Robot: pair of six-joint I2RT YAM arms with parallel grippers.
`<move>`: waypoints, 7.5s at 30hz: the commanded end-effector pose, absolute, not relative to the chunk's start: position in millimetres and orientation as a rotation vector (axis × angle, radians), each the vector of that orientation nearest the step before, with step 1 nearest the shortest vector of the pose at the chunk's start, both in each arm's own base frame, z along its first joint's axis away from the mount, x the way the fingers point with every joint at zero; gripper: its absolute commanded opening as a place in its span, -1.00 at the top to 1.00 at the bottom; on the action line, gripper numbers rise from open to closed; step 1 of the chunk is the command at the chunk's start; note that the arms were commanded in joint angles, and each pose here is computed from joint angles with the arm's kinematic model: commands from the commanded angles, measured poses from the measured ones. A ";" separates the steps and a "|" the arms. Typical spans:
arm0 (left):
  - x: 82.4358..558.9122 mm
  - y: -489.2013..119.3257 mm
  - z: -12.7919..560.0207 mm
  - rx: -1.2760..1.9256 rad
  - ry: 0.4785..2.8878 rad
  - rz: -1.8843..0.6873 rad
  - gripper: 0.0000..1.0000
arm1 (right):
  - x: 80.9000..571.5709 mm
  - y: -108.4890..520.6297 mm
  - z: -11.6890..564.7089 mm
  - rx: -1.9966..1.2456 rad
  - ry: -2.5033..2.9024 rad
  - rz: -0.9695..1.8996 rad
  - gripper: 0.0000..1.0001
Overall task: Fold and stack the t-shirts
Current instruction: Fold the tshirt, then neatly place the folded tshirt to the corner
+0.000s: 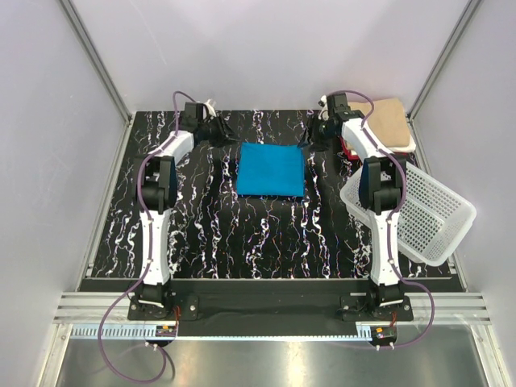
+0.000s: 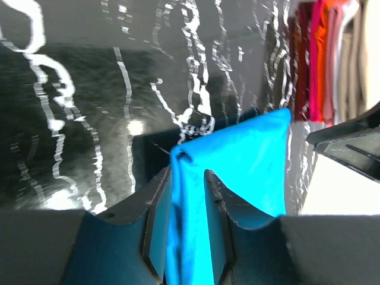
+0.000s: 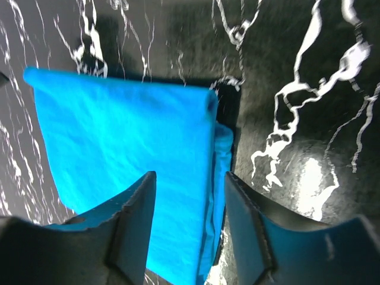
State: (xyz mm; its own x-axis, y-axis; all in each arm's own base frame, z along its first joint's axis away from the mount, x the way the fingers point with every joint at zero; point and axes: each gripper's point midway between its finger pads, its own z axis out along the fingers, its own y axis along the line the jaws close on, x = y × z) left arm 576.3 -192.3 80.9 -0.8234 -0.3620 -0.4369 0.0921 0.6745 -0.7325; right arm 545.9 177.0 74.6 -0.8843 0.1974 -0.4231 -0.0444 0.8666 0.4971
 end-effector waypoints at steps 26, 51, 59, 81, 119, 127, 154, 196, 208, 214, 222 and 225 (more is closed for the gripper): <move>601.8 -228.5 76.7 -0.105 2.185 -1.318 0.60 | 539.1 176.0 3.7 -0.066 2.595 0.829 1.00; 517.0 -241.0 132.7 0.006 2.272 -1.171 0.42 | 523.9 162.7 100.5 0.177 2.476 0.832 0.09; 531.2 -264.1 82.3 -0.016 2.344 -1.227 0.44 | 474.8 201.0 102.7 0.079 2.491 0.987 0.57; 476.7 -249.9 205.6 0.109 2.253 -1.312 0.40 | 473.4 191.3 98.0 0.022 2.468 0.857 -0.07; 310.2 -227.3 209.3 0.418 2.231 -1.109 0.36 | 533.9 203.1 -4.8 -0.183 2.658 0.741 0.05; 310.9 -226.0 207.2 0.419 2.233 -1.091 0.36 | 542.2 198.8 -1.4 -0.191 2.639 0.662 0.77; 310.4 -227.0 201.4 0.409 2.259 -1.117 0.35 | 542.0 128.0 256.7 -0.368 2.174 0.141 1.00; 319.1 -221.2 184.1 0.352 2.314 -1.150 0.34 | 604.6 -89.1 303.7 -0.189 2.035 -0.140 1.00; 321.4 -220.3 168.8 0.338 2.354 -1.134 0.35 | 666.3 -143.7 260.5 -0.175 1.897 -0.147 1.00; 321.8 -223.7 164.0 0.337 2.370 -1.163 0.35 | 648.8 -115.4 298.7 -0.257 1.851 -0.071 1.00; 321.7 -223.4 166.3 0.339 2.365 -1.165 0.35 | 616.8 -81.3 327.9 -0.385 1.737 -0.003 1.00; 321.9 -223.8 166.8 0.339 2.362 -1.167 0.35 | 607.4 -72.5 337.0 -0.412 1.666 0.003 1.00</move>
